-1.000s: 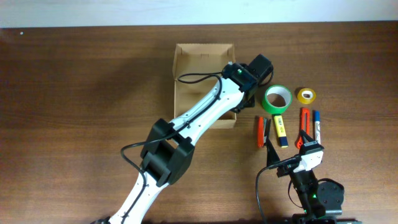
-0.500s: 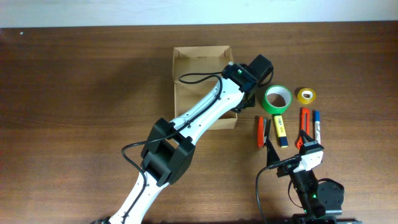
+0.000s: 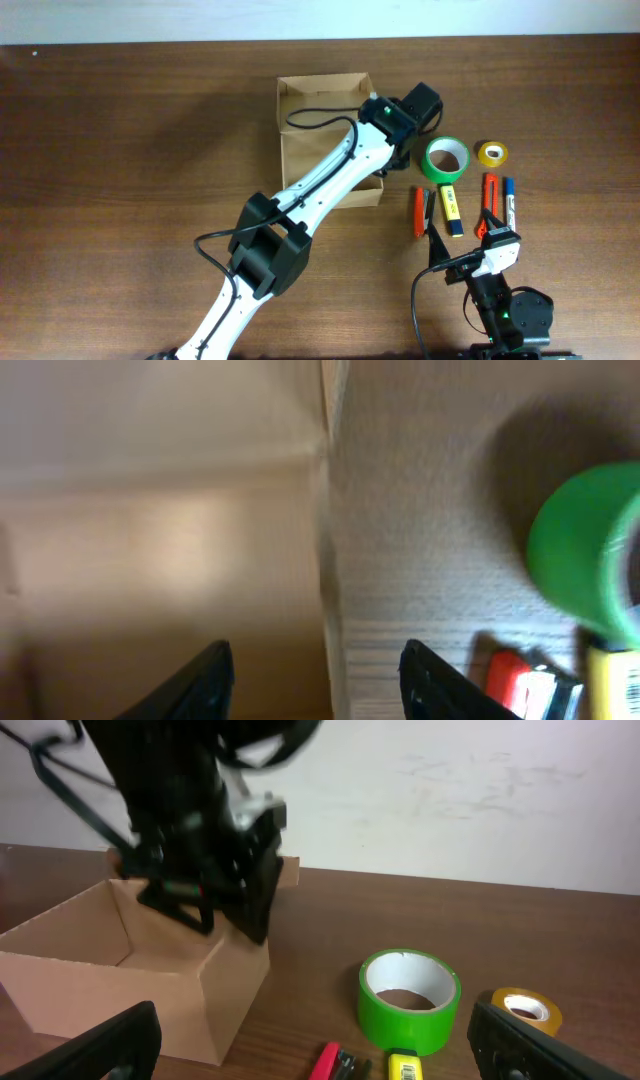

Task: Pack container
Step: 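Drag the box rightward to table center with the left gripper, then release the box and retract the left arm to the left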

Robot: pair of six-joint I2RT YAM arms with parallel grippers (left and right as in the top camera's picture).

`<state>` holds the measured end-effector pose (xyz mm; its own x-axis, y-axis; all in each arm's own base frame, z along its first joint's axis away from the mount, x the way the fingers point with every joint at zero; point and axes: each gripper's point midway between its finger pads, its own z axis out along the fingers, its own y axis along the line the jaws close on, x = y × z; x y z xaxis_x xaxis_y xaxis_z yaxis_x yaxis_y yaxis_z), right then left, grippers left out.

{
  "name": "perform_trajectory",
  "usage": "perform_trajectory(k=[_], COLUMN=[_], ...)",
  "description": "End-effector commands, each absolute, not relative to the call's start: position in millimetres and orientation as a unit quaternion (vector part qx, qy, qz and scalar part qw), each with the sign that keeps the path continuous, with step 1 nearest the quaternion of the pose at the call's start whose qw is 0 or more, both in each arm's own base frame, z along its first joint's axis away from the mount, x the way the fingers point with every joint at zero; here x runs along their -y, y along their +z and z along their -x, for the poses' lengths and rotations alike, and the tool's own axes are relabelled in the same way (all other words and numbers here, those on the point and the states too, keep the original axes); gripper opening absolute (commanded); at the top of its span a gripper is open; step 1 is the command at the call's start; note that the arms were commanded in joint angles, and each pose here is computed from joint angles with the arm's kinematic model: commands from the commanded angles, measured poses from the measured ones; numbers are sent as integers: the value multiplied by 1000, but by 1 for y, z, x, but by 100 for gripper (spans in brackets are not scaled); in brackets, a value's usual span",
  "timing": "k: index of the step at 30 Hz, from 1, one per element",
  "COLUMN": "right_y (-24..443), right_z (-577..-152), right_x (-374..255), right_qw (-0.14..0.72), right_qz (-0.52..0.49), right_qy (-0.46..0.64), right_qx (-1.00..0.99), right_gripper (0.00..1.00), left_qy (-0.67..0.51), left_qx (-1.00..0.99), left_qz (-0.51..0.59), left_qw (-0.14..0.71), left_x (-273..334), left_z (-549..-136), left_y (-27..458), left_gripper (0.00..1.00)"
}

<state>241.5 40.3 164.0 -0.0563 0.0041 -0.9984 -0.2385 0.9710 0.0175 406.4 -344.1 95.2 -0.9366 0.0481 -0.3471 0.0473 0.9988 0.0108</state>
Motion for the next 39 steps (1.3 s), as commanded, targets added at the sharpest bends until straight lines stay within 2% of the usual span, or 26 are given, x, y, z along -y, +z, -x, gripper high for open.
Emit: perform_trajectory(k=[1, 6, 11, 15, 22, 27, 32, 36, 38, 39], right_y=[161, 161, 161, 161, 161, 167, 161, 161, 168, 170], right_z=[-241, -241, -241, -241, -241, -242, -242, -241, -241, -241], right_x=[-42, -42, -42, -42, -42, -40, -40, -43, -43, -43], right_qw=[681, 681, 681, 681, 681, 691, 680, 680, 684, 681], right_qz=[83, 83, 83, 83, 83, 79, 78, 81, 44, 19], right_qy=[94, 94, 94, 94, 94, 87, 90, 97, 134, 159], right_qx=[-722, -722, -722, -722, -722, -713, -723, -723, -716, -714], right_gripper=[99, 99, 99, 99, 99, 99, 99, 99, 99, 99], left_qy=[26, 41, 79, 100, 107, 120, 127, 129, 132, 134], left_qx=[-967, -939, -908, -899, -875, -867, -883, -906, -914, -918], left_qz=[-39, -46, -21, -27, 43, 107, 150, 147, 165, 175], left_qw=[251, 340, 410, 426, 470, 471, 427, 376, 347, 331], left_x=[339, 321, 268, 225, 133, 60, -5, -41, -61, -71], left_z=[-426, -438, -425, -419, -413, -410, -412, -418, -418, -418], left_y=[144, 231, 314, 353, 419, 439, 426, 395, 375, 363], left_gripper=[53, 57, 63, 69, 73, 74, 75, 86, 87, 93])
